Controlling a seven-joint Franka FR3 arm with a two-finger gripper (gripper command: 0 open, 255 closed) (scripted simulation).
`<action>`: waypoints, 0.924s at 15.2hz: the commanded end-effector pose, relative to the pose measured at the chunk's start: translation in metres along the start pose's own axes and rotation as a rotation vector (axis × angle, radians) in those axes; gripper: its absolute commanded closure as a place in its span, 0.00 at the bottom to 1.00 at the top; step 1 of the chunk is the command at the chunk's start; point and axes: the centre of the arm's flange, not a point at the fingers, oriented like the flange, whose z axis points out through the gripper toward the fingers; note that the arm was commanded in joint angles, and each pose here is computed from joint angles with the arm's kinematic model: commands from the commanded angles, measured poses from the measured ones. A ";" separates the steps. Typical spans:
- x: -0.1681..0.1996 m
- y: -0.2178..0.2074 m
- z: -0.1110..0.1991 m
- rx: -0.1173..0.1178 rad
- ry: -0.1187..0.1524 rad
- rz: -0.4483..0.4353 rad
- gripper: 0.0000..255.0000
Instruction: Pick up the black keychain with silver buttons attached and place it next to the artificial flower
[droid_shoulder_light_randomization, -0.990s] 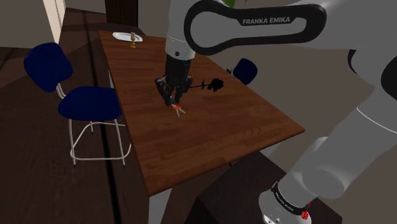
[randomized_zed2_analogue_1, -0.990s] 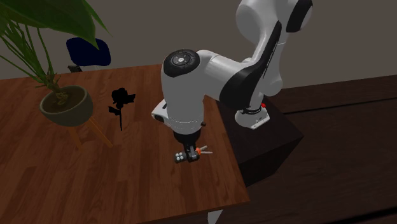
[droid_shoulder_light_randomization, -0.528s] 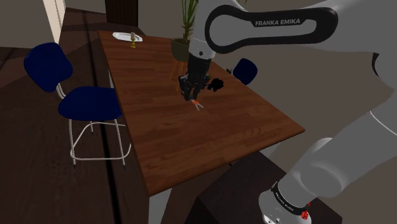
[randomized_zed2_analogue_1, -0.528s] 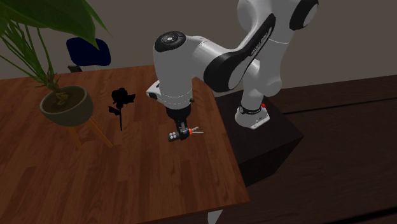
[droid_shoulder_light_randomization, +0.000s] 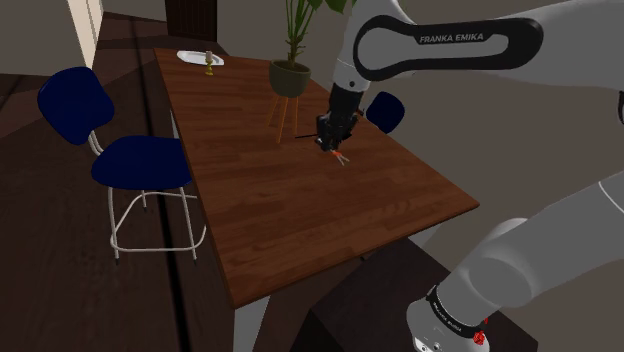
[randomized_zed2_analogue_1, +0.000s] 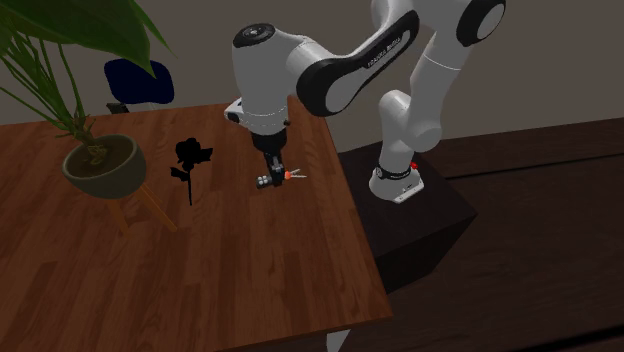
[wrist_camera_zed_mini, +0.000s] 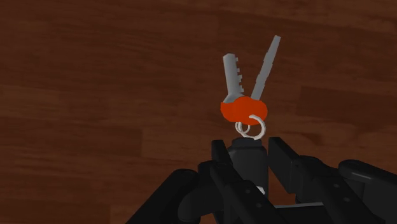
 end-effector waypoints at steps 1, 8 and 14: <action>0.000 0.028 0.000 0.000 0.000 -0.001 1.00; 0.000 0.091 0.016 0.000 0.000 -0.001 1.00; 0.000 0.091 0.047 0.000 0.000 -0.001 1.00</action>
